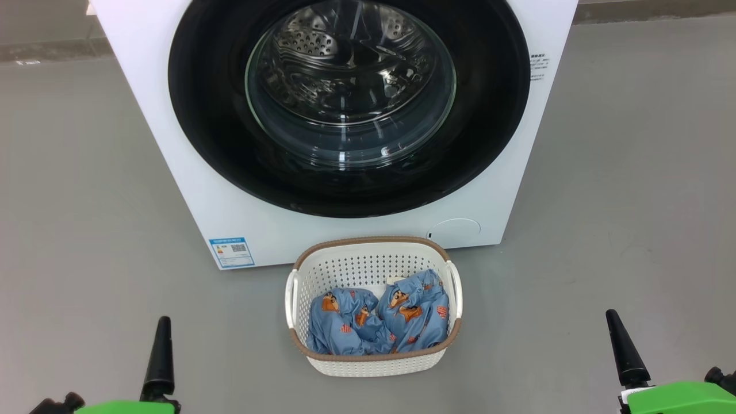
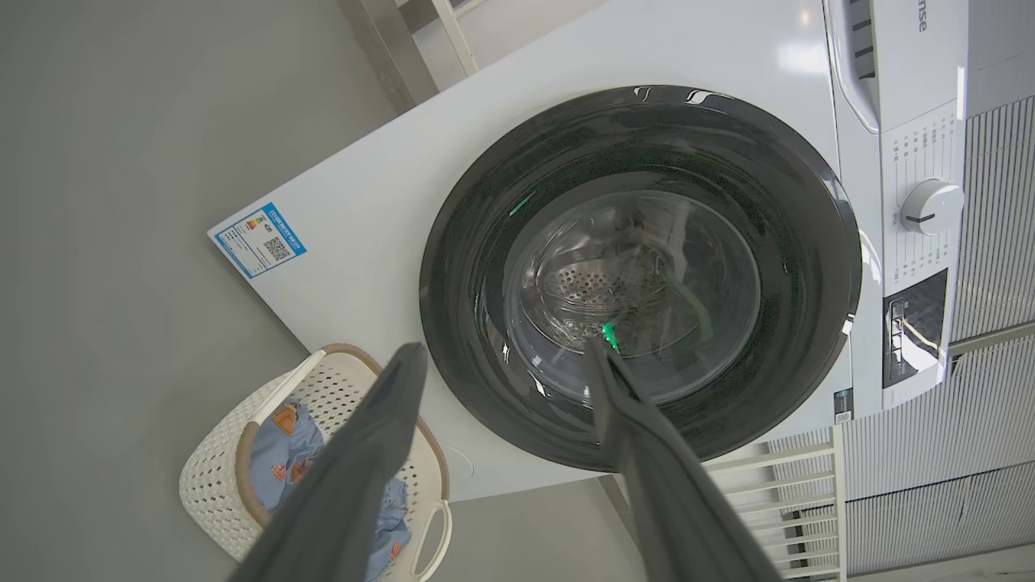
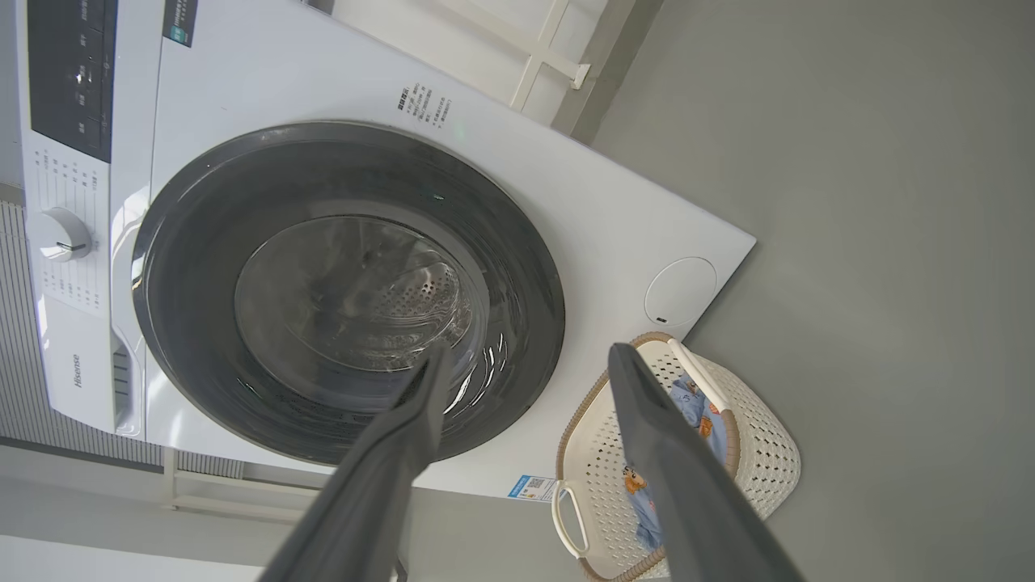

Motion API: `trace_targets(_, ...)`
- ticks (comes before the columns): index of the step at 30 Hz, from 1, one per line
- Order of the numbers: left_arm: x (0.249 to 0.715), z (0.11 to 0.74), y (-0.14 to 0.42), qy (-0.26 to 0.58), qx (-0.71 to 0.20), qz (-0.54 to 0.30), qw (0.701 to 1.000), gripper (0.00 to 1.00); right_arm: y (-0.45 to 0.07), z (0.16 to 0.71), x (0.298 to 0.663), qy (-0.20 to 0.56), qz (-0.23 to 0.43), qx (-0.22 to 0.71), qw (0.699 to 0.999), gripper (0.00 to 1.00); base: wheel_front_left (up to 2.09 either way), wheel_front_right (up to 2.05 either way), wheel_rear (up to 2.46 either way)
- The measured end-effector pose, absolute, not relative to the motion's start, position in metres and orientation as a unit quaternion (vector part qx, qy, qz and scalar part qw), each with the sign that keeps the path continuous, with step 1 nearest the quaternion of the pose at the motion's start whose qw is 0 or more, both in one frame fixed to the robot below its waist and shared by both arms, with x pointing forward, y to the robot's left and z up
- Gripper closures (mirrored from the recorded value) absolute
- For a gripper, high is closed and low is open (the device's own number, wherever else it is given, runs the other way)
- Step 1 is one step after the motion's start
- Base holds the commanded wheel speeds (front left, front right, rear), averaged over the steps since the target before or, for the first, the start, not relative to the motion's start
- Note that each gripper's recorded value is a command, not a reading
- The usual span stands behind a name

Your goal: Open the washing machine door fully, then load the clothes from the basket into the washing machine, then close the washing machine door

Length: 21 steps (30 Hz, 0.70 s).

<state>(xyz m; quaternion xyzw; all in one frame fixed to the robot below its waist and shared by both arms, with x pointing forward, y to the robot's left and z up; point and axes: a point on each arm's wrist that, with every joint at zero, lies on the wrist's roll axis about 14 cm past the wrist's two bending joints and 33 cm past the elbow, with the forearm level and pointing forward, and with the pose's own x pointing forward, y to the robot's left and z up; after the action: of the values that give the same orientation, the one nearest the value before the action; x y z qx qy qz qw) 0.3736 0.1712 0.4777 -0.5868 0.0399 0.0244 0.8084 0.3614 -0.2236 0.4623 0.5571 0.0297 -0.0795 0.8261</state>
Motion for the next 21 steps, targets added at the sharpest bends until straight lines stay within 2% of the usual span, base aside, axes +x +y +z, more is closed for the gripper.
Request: trace_targets(21, 0.374, 0.493, 0.155, 0.03, -0.394, -0.019, 0.919, 0.0, -0.229, 0.467, 0.362, 0.035, -0.067, 0.365, 0.928, 0.0, 0.0, 0.0, 0.0)
